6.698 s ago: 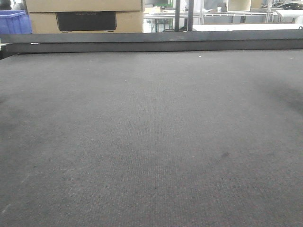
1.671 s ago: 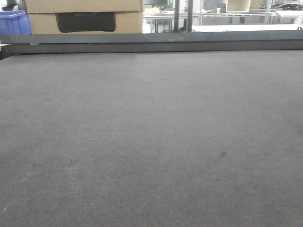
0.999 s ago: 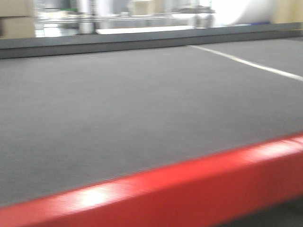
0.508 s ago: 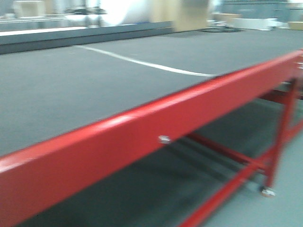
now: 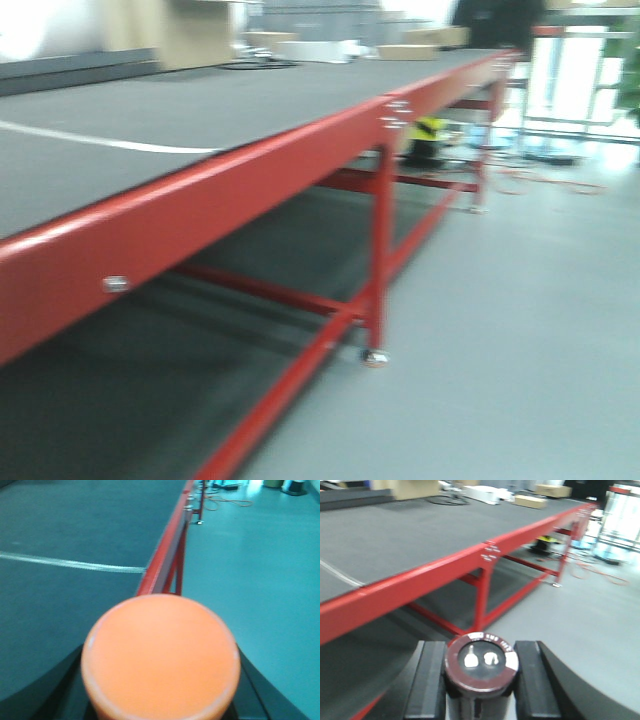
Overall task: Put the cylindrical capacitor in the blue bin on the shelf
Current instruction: 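Drive the base along the red-framed table holding both cylinders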
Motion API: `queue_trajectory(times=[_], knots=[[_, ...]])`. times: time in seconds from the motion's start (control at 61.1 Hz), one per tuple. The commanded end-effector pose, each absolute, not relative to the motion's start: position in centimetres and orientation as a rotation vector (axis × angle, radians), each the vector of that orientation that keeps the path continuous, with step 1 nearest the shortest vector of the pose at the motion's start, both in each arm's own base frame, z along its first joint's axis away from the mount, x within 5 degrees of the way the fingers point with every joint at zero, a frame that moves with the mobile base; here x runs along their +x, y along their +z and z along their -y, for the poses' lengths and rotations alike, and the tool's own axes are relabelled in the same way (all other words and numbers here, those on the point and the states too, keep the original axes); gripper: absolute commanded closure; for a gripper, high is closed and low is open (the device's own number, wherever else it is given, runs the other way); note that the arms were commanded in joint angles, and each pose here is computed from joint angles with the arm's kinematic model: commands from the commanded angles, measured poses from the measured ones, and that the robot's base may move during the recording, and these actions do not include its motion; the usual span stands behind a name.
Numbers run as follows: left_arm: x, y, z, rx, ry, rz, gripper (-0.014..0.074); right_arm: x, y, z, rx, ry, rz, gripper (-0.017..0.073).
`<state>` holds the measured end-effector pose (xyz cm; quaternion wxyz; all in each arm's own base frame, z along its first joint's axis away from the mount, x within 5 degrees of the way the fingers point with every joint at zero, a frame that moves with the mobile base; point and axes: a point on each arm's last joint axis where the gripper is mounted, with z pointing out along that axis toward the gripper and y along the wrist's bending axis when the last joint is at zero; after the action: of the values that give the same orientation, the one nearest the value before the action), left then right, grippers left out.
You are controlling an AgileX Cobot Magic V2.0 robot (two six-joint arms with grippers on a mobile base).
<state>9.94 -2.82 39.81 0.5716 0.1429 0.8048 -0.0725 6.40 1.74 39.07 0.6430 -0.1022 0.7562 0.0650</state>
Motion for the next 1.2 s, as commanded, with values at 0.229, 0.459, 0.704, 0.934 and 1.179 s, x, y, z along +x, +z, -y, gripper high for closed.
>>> queue_trajectory(times=[0.229, 0.459, 0.704, 0.934, 1.179], knots=[[9.85, 40.26, 2.87, 0.331, -0.177, -1.859, 0.0704, 6.16, 39.70, -1.67, -0.235, 0.137, -1.679, 0.0640], [9.85, 40.26, 2.87, 0.331, -0.177, -1.859, 0.0704, 6.16, 39.70, -1.67, -0.235, 0.137, -1.679, 0.0640], [9.85, 40.26, 2.87, 0.331, -0.177, -1.859, 0.0704, 6.16, 39.70, -1.67, -0.235, 0.137, -1.679, 0.0640], [9.85, 40.26, 2.87, 0.331, -0.177, -1.859, 0.0704, 6.16, 39.70, -1.67, -0.235, 0.137, -1.679, 0.0640], [9.85, 40.26, 2.87, 0.331, -0.177, -1.859, 0.0704, 6.16, 39.70, -1.67, -0.235, 0.137, -1.679, 0.0640]])
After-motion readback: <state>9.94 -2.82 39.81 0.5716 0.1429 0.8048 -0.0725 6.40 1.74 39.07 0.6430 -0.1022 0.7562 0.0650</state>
